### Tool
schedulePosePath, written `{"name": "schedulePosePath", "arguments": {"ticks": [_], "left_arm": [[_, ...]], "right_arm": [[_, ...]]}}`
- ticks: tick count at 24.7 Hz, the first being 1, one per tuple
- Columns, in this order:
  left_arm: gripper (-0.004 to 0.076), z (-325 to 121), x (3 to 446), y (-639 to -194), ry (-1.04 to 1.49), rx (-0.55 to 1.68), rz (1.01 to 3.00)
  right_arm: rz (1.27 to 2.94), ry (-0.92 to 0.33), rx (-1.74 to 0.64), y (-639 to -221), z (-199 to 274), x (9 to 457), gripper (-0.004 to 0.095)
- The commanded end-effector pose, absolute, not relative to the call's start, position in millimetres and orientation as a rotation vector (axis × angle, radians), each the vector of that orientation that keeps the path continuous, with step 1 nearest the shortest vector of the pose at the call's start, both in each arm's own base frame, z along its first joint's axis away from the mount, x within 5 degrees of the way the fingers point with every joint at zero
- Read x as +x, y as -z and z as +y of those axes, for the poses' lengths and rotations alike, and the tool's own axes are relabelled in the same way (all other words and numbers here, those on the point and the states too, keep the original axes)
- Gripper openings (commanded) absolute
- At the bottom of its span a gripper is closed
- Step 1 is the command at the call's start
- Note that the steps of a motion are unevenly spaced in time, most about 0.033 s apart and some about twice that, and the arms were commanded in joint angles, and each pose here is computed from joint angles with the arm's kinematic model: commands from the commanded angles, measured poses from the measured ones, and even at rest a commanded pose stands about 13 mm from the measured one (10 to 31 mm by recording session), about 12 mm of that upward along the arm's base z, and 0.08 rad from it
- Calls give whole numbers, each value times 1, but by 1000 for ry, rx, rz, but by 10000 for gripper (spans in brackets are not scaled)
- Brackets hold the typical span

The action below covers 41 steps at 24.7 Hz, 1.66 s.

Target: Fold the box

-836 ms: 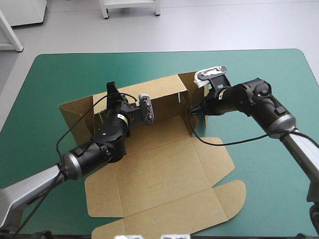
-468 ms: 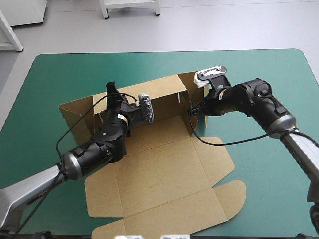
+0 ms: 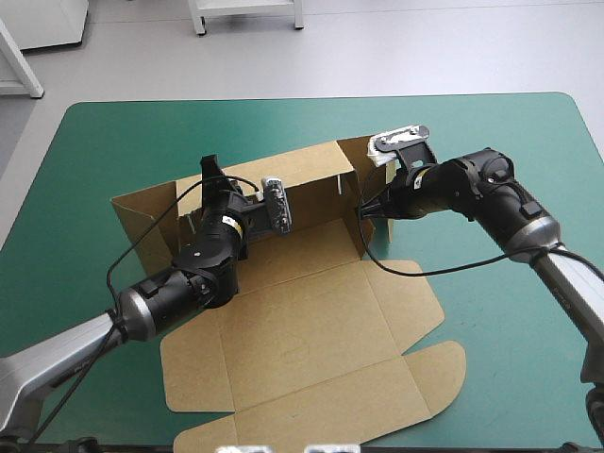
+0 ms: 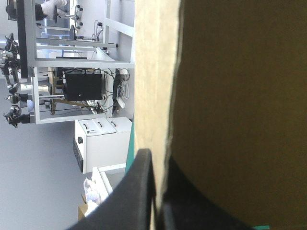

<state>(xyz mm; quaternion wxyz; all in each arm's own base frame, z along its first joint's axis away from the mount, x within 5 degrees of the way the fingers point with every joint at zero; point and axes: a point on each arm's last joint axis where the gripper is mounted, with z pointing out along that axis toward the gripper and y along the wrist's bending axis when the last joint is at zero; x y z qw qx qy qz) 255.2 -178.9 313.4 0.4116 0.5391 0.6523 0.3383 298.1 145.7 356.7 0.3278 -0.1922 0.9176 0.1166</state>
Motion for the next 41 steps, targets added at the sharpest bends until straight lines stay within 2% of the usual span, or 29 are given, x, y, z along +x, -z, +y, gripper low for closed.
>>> {"name": "schedulePosePath", "arguments": {"ticks": [1, 9, 15, 20, 26, 31, 41], "left_arm": [[-8, -177, 252, -331, -841, 1292, 1613], [-8, -177, 251, -330, -810, 1289, 1637], [-8, -177, 251, -330, -817, 1301, 1631], [-8, -177, 250, -329, -827, 1335, 1623], [-8, -178, 250, -327, -801, 1328, 1651], [-8, -178, 250, -327, -800, 1328, 1652], [-8, -178, 250, -327, -798, 1328, 1651]], "right_arm": [[2276, -318, -486, -390, 144, 296, -17], [2254, -309, -437, -441, 136, 327, -17], [2238, -365, -393, -466, 127, 358, -17], [2212, -417, -392, -463, 136, 380, -17], [2203, -494, -405, -438, 153, 420, -17], [2203, -534, -333, -422, 145, 444, -17], [2333, -577, -337, -407, 135, 445, -17]]}}
